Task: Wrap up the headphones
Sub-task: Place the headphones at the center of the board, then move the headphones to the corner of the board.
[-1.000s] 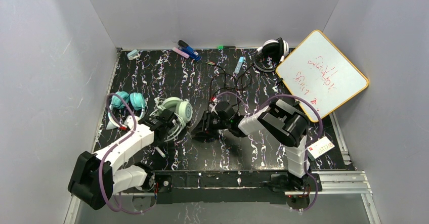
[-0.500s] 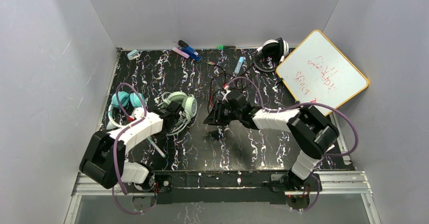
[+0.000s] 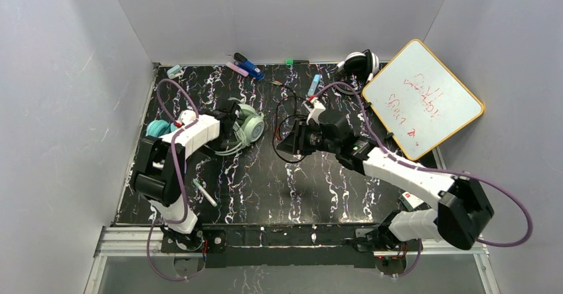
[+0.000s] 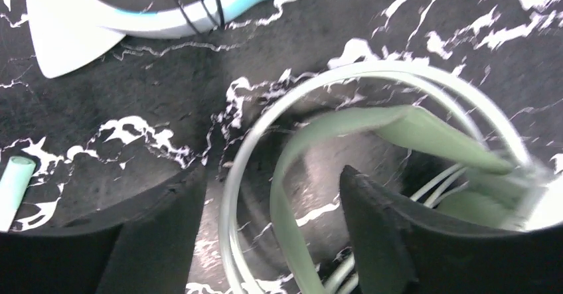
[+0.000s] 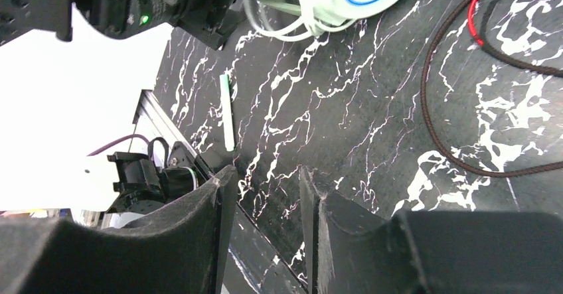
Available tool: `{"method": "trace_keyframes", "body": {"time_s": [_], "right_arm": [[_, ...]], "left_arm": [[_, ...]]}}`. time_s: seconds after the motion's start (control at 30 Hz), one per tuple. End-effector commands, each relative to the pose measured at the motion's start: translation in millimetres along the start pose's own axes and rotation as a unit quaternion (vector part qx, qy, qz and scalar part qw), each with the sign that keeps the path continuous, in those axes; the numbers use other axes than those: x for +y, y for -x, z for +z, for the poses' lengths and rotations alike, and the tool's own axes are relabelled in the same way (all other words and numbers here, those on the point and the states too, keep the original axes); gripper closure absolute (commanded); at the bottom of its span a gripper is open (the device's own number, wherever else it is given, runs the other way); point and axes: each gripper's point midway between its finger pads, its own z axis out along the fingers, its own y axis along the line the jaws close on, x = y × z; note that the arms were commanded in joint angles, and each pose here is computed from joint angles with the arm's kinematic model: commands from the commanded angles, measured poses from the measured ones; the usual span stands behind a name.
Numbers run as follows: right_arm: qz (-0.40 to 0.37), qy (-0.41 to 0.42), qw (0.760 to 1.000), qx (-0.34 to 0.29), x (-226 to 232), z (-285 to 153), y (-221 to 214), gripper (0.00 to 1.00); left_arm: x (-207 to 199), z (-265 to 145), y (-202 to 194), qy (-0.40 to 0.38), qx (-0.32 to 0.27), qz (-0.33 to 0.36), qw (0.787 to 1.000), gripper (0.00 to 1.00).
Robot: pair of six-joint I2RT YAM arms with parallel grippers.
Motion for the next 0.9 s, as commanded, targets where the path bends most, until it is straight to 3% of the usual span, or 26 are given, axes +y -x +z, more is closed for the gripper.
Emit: {"method": "trace_keyframes", "body": {"time_s": [0.0,0.07,0.13,0.3,0.37,0.43,0.47,0.57,0.67,0.87], "right_arm": [[-0.024,-0.018,0.999,-0.032,2,-24,13,0.51],[-0.023,-0.026,0.999,-0.034,-1,-33,11,0.50],[-0.028,-0.024,0.999,-0.040,2,-40,13,0.50],[-0.041,-0.024,0.998,-0.047,5,-51,17,0.50],[-0.044,-0.026,0.997,-0.050,5,-55,19,0.50],[-0.046,-0.026,0.997,-0.052,6,-57,19,0.50],[-0.048,-0.026,0.997,-0.053,6,-59,19,0.50],[-0.049,-0.030,0.997,-0.057,4,-62,19,0.50],[-0.049,-0.031,0.996,-0.063,4,-66,19,0.50],[-0.056,-0.042,0.994,-0.078,4,-81,23,0.50]], "left_arm": [[-2,-8,37,-0.004,-0.050,0.067,0.996,0.19],[7,-15,42,-0.013,-0.045,0.102,0.994,0.07],[17,-26,46,-0.030,-0.034,0.128,0.991,0.02],[38,-65,67,-0.107,-0.013,0.168,0.980,0.04],[30,-84,63,-0.181,0.009,0.215,0.960,0.14],[17,-107,46,-0.282,0.049,0.275,0.918,0.32],[11,-121,36,-0.330,0.069,0.297,0.894,0.45],[-1,-149,5,-0.431,0.125,0.340,0.827,0.98],[-6,-151,-17,-0.445,0.168,0.374,0.796,1.00],[-29,-141,-55,-0.438,0.206,0.432,0.761,1.00]]}}
